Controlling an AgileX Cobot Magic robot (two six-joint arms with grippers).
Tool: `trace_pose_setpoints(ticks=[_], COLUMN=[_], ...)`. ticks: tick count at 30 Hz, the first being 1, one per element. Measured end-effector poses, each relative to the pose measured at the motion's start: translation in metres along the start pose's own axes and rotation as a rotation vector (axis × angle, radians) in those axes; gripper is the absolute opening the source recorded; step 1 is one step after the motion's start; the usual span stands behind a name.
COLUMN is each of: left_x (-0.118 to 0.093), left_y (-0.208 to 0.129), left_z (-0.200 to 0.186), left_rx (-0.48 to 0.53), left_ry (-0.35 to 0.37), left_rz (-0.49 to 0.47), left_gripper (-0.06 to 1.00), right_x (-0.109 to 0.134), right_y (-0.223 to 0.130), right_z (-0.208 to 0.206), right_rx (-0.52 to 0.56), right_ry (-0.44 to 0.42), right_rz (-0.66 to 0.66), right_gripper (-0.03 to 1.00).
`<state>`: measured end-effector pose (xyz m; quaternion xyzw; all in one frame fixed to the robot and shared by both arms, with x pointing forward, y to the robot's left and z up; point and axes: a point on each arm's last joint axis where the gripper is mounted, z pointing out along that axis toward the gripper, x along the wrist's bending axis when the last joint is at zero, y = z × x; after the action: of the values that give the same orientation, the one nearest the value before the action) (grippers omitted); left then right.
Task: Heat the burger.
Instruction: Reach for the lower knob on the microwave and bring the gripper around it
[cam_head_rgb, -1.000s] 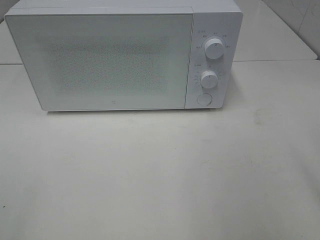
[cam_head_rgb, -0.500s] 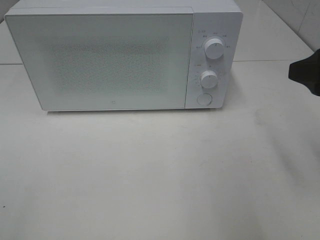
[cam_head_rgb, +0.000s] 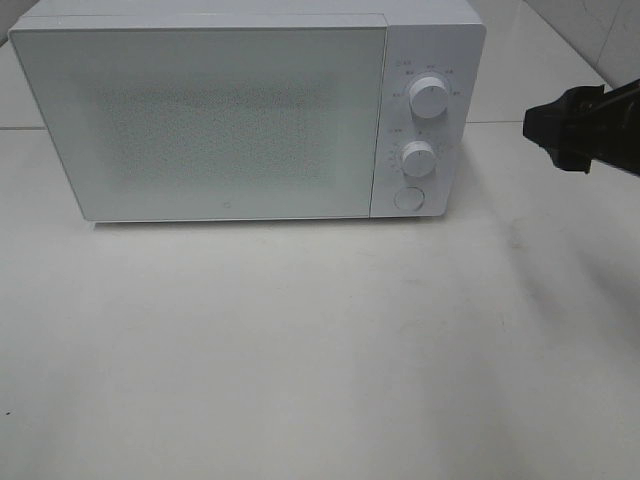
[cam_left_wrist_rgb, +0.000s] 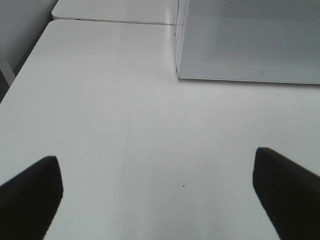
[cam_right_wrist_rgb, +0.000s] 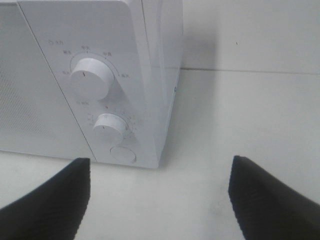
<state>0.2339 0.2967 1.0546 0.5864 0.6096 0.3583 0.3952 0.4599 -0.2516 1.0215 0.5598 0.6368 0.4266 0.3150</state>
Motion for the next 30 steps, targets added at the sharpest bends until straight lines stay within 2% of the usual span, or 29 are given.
trace_pose_setpoints(ticks=[5,12,19,30], left_x=[0.000,0.000,0.000,0.000], left_y=[0.000,0.000,0.000,0.000], left_z=[0.000,0.000,0.000,0.000], left_rx=[0.000,0.000,0.000,0.000], left_ry=[0.000,0.000,0.000,0.000], left_rz=[0.000,0.000,0.000,0.000], left_gripper=[0.97,0.97,0.97,0.97], right_x=[-0.001,-0.003,0.023,0.049], right_y=[-0.022,-0.039,-0.053,-0.072], right_z=[0.013,0.020,0.030,0.042], right_rx=[-0.124,-0.162,-0.208,-0.255], right_ry=[0.017,-0.028,-0.019,-0.078], right_rz=[0.029,0.058,-0.022,-0.023], right_gripper=[0.74,0.74,0.74,0.74])
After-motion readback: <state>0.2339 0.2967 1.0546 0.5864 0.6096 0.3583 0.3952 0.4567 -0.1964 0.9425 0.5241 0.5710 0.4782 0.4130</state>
